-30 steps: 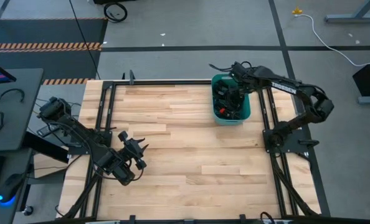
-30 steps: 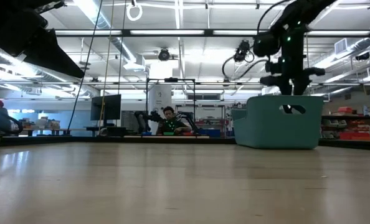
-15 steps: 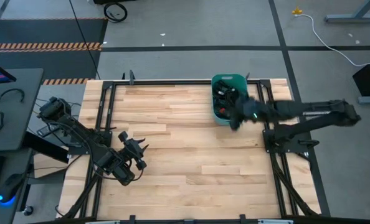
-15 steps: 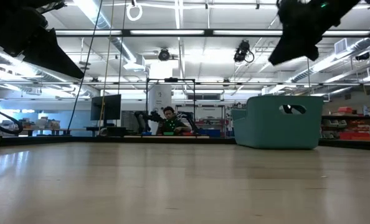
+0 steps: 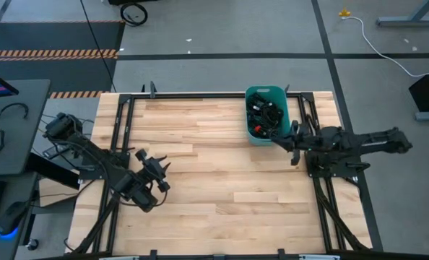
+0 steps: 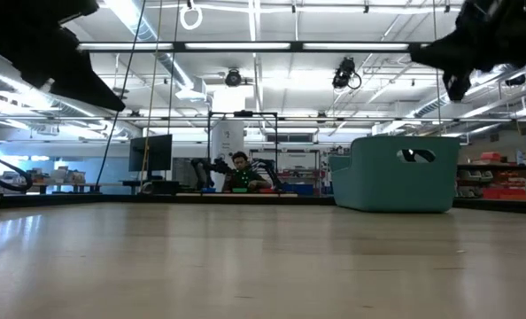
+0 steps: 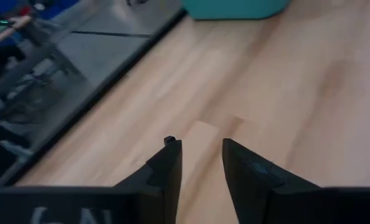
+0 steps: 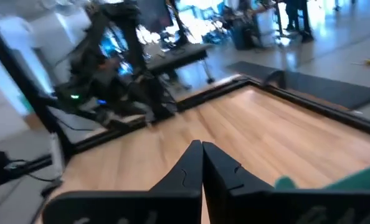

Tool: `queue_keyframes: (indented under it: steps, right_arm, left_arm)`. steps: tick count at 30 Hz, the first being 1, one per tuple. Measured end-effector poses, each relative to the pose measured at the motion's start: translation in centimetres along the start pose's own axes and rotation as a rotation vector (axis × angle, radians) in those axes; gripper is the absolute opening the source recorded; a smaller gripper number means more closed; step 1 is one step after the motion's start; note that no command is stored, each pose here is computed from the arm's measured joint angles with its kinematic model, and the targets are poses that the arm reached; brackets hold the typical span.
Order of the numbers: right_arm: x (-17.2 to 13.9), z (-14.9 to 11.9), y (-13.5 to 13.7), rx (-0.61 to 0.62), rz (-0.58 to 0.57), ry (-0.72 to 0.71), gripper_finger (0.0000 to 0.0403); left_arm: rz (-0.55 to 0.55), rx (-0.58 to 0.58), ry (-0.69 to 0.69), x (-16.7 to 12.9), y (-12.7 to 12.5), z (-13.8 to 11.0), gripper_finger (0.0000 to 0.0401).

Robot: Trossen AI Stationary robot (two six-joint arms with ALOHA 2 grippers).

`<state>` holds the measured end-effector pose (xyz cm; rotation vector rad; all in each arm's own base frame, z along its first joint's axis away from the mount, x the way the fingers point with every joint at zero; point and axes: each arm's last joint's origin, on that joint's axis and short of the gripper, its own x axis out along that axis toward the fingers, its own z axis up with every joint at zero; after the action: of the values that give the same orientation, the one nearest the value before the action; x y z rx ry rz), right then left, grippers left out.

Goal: Pick and place USB-C Cables
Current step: Return to Home Position

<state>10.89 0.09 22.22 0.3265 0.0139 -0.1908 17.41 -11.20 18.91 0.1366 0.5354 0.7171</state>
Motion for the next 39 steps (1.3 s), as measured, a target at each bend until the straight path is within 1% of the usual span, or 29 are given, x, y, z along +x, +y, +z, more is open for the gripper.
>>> queue_keyframes:
  steps: [3,5,8,10,12,14,15,16,17,19,20,21,24,27,28,30,32,34,36,39]
  right_arm:
    - [0.0,-2.2,-1.0,0.013,0.019,0.001,0.0003]
    - [0.1,-3.1,-1.5,0.013,0.021,-0.019,0.0002]
    - [0.3,-4.0,-1.9,-0.014,0.091,-0.080,0.0002]
    - [0.3,-4.1,-2.0,-0.038,0.136,-0.107,0.0002]
    - [0.3,-3.9,-2.1,-0.049,0.143,-0.119,0.0001]
    - [0.3,-3.8,-2.2,-0.062,0.132,-0.130,0.0001]
    - [0.3,-3.7,-2.3,-0.066,0.126,-0.132,0.0001]
    - [0.4,-3.7,-2.4,-0.073,0.122,-0.131,0.0001]
    - [0.4,-3.7,-2.4,-0.077,0.122,-0.129,0.0001]
    - [0.4,-3.8,-2.5,-0.080,0.126,-0.123,0.0001]
    - [0.4,-3.8,-2.5,-0.079,0.126,-0.119,0.0001]
    - [0.4,-3.8,-2.5,-0.078,0.130,-0.117,0.0000]
    - [0.4,-4.0,-2.5,-0.061,0.133,-0.097,0.0000]
    - [0.5,-4.1,-2.5,-0.054,0.135,-0.087,0.0000]
    - [0.5,-4.1,-2.6,-0.054,0.135,-0.085,0.0000]
    - [0.5,-4.1,-2.5,-0.052,0.137,-0.085,0.0000]
    - [0.4,-4.1,-2.5,-0.034,0.143,-0.082,0.0000]
    - [0.5,-4.2,-2.3,-0.026,0.155,-0.075,0.0000]
    - [0.5,-4.3,-2.1,-0.023,0.174,-0.064,0.0000]
    - [0.5,-4.5,-1.8,-0.020,0.203,-0.044,0.0000]
  left_arm:
    - [0.052,0.001,0.001,0.6,0.8,0.4,0.0097]
    - [0.087,-0.010,0.000,0.9,1.7,0.9,0.0069]
    - [0.125,-0.003,0.000,1.0,3.7,1.9,0.0017]
    - [0.138,-0.009,-0.007,1.0,5.1,2.6,0.0008]
    - [0.130,-0.023,-0.003,1.1,6.8,2.9,0.0006]
    - [0.075,-0.049,0.010,1.5,8.1,2.9,0.0004]
    - [0.023,-0.062,0.009,1.8,8.7,2.8,0.0004]
    - [-0.052,-0.084,-0.013,2.1,9.2,2.7,0.0003]
    - [-0.134,-0.093,-0.053,2.5,9.6,2.6,0.0003]
    - [-0.283,-0.116,-0.177,3.1,10.6,2.3,0.0003]
    - [-0.324,-0.132,-0.239,3.3,11.3,2.1,0.0002]
    - [-0.342,-0.148,-0.281,3.4,12.1,1.8,0.0002]
    - [-0.317,-0.197,-0.337,3.2,14.5,0.7,0.0002]
    - [-0.395,-0.208,-0.395,2.3,16.1,-0.1,0.0001]
    - [-0.424,-0.234,-0.441,1.8,16.5,-0.1,0.0001]
    - [-0.466,-0.252,-0.544,0.9,17.2,0.0,0.0001]
    - [-0.483,-0.259,-0.613,0.2,17.7,0.0,0.0001]
    - [-0.493,-0.279,-0.633,-0.2,17.9,-0.1,0.0001]
    - [-0.541,-0.279,-0.630,-0.1,17.7,-0.2,0.0001]
    - [-0.616,-0.291,-0.603,0.9,17.0,-0.9,0.0001]
